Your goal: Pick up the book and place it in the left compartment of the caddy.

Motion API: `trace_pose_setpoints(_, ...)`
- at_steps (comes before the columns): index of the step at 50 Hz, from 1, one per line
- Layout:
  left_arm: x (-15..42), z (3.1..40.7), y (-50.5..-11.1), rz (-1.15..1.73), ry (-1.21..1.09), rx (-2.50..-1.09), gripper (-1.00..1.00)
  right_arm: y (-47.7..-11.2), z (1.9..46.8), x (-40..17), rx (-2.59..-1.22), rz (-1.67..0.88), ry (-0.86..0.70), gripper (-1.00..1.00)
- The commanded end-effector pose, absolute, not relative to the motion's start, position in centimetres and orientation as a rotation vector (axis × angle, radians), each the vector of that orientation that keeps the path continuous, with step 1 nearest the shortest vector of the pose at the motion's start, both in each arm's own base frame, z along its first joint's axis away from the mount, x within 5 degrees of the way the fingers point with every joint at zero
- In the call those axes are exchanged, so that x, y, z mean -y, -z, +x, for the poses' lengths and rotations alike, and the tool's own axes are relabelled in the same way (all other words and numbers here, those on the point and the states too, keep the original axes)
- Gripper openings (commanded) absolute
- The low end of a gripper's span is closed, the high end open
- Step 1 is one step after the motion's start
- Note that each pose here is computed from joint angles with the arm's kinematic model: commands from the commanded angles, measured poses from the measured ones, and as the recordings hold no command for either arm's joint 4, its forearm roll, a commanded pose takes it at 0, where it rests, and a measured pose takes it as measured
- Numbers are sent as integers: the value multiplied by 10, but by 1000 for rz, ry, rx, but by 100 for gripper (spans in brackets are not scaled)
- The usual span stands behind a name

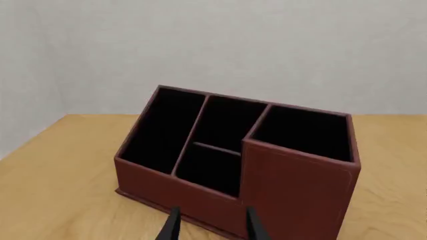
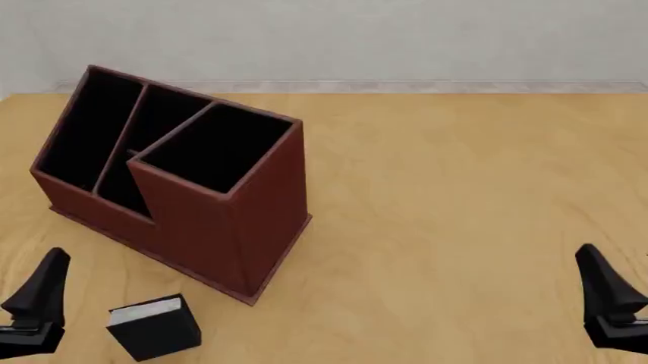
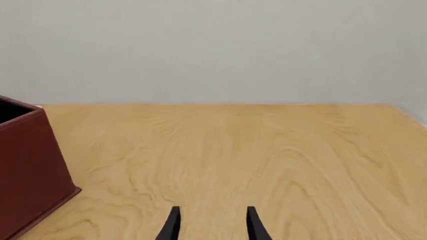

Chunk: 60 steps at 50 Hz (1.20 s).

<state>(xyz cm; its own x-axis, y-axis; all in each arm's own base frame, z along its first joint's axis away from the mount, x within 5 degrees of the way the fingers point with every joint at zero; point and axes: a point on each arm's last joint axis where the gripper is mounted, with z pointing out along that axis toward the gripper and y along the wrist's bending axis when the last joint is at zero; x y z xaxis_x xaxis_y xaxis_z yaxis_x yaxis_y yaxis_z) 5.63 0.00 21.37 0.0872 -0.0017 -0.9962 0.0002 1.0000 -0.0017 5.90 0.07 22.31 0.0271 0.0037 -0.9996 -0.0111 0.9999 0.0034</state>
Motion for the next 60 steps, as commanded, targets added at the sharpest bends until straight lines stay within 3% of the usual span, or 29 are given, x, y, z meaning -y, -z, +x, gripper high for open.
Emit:
trace_pose_setpoints(1,0,57,-216,-9,11,-1481,100,-211,56,2,-1508,40,16,100)
trace_pose_setpoints(24,4,55,-228,97,16,-1463,100,-213,56,1,-1491,33,-9,100)
trace_pose_setpoints(41,11,66,-265,234,4,-1445,100,-212,56,1,-1493,43,-17,100)
trace_pose_setpoints(60,29,69,-284,451,181,-1534,100,-217,56,2,-1442,79,-26,100)
